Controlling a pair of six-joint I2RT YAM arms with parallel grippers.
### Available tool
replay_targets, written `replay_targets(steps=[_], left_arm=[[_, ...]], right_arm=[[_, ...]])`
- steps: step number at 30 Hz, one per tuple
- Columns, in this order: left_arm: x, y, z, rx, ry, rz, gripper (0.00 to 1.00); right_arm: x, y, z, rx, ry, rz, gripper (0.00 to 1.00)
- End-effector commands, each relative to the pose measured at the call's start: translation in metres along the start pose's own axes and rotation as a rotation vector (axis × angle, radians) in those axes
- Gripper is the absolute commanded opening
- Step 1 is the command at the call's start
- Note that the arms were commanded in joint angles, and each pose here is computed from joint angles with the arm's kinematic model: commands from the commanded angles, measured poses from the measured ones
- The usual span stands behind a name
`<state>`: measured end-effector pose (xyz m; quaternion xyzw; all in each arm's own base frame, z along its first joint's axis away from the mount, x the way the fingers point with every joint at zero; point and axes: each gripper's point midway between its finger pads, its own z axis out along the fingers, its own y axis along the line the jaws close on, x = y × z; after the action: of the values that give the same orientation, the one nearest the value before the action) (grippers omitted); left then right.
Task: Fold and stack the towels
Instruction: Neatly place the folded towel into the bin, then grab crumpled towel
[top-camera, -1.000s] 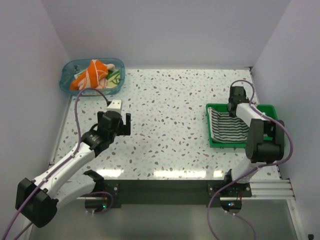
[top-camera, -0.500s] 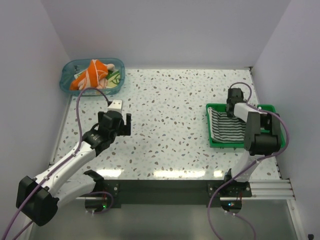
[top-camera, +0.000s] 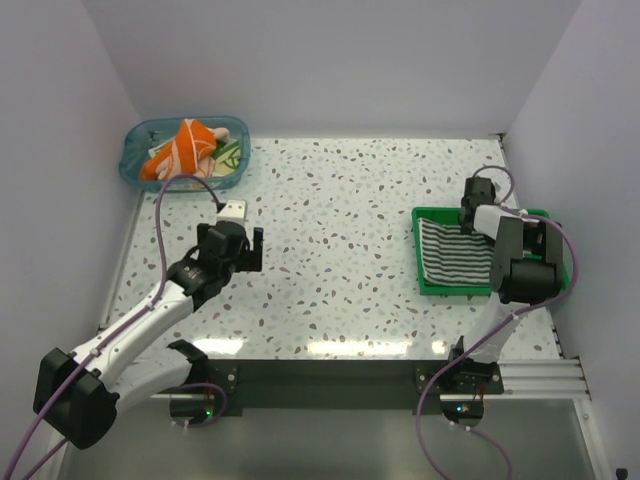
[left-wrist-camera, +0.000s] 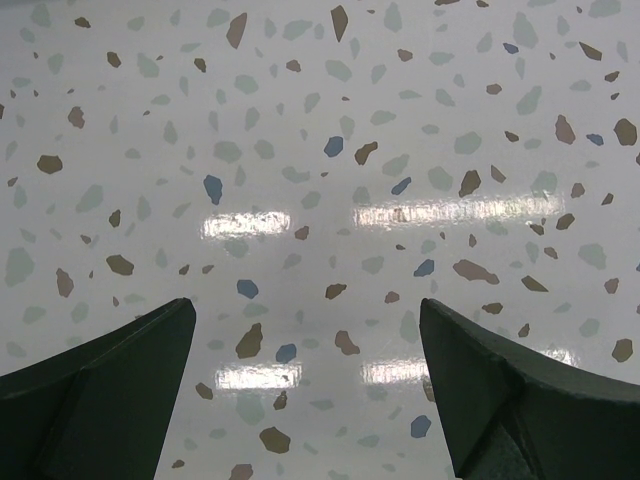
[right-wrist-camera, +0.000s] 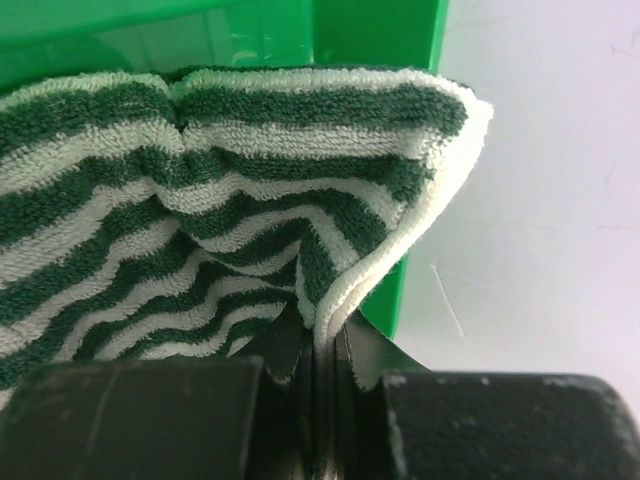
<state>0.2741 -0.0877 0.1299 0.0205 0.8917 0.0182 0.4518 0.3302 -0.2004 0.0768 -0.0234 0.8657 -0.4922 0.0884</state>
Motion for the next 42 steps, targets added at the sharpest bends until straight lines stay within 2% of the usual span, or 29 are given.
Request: replay_targets(steps=[1,3,5,6,7,10,16,21,24,26,28,29,30,33,34,35,37,38,39,41,42], left_arm=[[-0.016,-0.001,0.001,-0.006,-0.055,-0.015,1.0],[-0.016,-0.002,0.002,-0.003,-0.055,-0.013,1.0],[-0.015,-0.002,0.002,-0.004,-0.05,-0.013,1.0],[-0.015,-0.002,0.002,-0.004,-0.052,-0.012,1.0],[-0.015,-0.002,0.002,-0.004,-0.052,-0.012,1.0],[-0.015,-0.002,0.002,-0.003,-0.052,-0.013,1.0],[-0.016,-0.001,0.001,-0.006,-0.058,-0.019,1.0],[-0.018,-0.002,0.001,0.004,-0.062,-0.026,1.0],[-0.022,-0.006,0.001,0.018,-0.065,-0.039,1.0],[-0.034,-0.012,-0.002,0.04,-0.075,-0.056,1.0],[-0.038,-0.014,-0.001,0.038,-0.057,-0.061,1.0],[-0.056,-0.017,-0.005,0.042,-0.08,-0.078,1.0],[-0.063,-0.018,-0.005,0.04,-0.081,-0.089,1.0],[-0.087,-0.021,0.005,0.019,-0.062,-0.108,1.0],[-0.092,-0.019,0.008,0.007,-0.054,-0.115,1.0],[-0.113,-0.019,0.007,0.002,-0.082,-0.139,1.0],[-0.119,-0.007,0.026,-0.054,-0.042,-0.16,1.0],[-0.143,-0.002,0.026,-0.068,-0.076,-0.19,1.0],[-0.144,0.015,0.042,-0.124,-0.047,-0.205,1.0],[-0.174,0.036,0.049,-0.188,-0.091,-0.244,1.0],[-0.177,0.058,0.065,-0.24,-0.081,-0.268,1.0]], right_arm=[[-0.015,-0.02,0.001,0.066,-0.019,0.095,0.0],[-0.018,-0.019,0.004,0.063,-0.017,0.094,0.0],[-0.019,-0.02,0.005,0.072,-0.013,0.098,0.11],[-0.021,-0.021,0.006,0.076,-0.01,0.107,0.18],[-0.02,-0.021,0.007,0.08,-0.004,0.111,0.31],[-0.019,-0.031,0.007,0.125,0.019,0.158,0.49],[-0.014,-0.055,0.001,0.204,0.071,0.298,0.64],[-0.021,-0.074,-0.02,0.138,0.059,0.484,0.73],[-0.026,-0.085,-0.044,0.038,0.026,0.641,0.83],[-0.028,-0.075,-0.063,-0.102,0.021,0.699,0.91],[-0.038,-0.083,-0.091,-0.226,-0.041,0.775,0.97],[-0.044,-0.069,-0.111,-0.357,-0.063,0.789,0.98],[-0.046,-0.076,-0.131,-0.415,-0.113,0.821,0.98],[-0.055,-0.062,-0.189,-0.626,-0.256,0.818,0.99],[-0.06,-0.051,-0.214,-0.693,-0.31,0.783,0.99],[-0.062,-0.045,-0.228,-0.74,-0.344,0.765,0.99],[-0.061,-0.026,-0.269,-0.896,-0.419,0.704,0.99],[-0.062,-0.022,-0.282,-0.942,-0.455,0.694,0.98],[-0.057,-0.007,-0.296,-1.022,-0.462,0.654,0.99],[-0.053,0.0,-0.326,-1.125,-0.553,0.592,0.98],[-0.047,0.009,-0.33,-1.154,-0.553,0.563,0.98]])
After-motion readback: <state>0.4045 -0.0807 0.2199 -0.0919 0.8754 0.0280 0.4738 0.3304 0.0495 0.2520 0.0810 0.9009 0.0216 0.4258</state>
